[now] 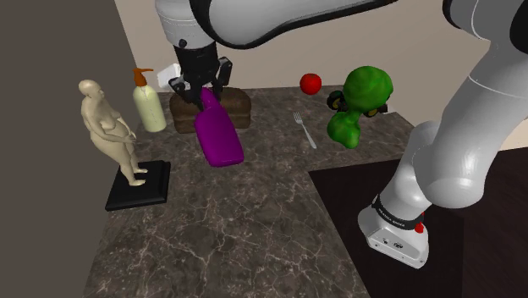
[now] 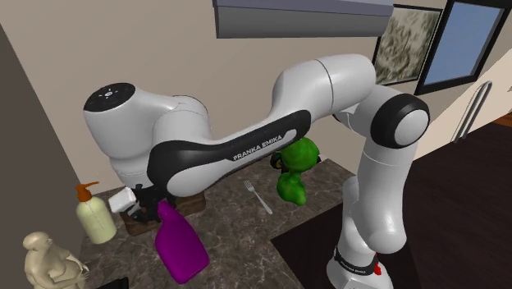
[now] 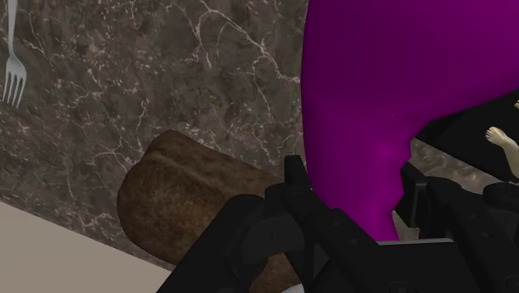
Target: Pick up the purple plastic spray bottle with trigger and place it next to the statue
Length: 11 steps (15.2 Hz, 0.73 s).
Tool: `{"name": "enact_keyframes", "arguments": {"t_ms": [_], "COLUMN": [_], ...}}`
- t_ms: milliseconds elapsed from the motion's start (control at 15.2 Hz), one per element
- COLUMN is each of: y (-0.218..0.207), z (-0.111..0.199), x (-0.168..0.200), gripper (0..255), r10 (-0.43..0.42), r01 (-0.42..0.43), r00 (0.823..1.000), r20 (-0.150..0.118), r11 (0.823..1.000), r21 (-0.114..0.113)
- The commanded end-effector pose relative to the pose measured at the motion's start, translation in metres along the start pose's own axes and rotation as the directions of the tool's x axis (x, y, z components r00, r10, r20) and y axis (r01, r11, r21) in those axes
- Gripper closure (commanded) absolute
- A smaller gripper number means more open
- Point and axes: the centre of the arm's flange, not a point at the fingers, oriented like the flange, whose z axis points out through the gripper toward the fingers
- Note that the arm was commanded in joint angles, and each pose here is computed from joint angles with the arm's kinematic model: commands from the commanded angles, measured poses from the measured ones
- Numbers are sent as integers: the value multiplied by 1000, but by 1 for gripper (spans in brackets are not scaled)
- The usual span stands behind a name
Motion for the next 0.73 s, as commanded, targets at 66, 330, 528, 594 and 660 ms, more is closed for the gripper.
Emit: {"name": "enact_keyframes", "arguments": {"t_ms": [66,330,528,594,660], "y": [-3,-7,-11,-12,-13], "z": [15,36,51,56,61], "x": [-4,-9,-12,-13,-15], "gripper": [255,255,255,255,255], "r10": [0,0,0,0,0], "r01": [0,0,0,0,0], "r00": [1000,1000,1000,1000,1000], "r20": [-1,-1,-1,-1,-1], "r11": [1000,1000,1000,1000,1000], "r21": [0,0,0,0,0]}}
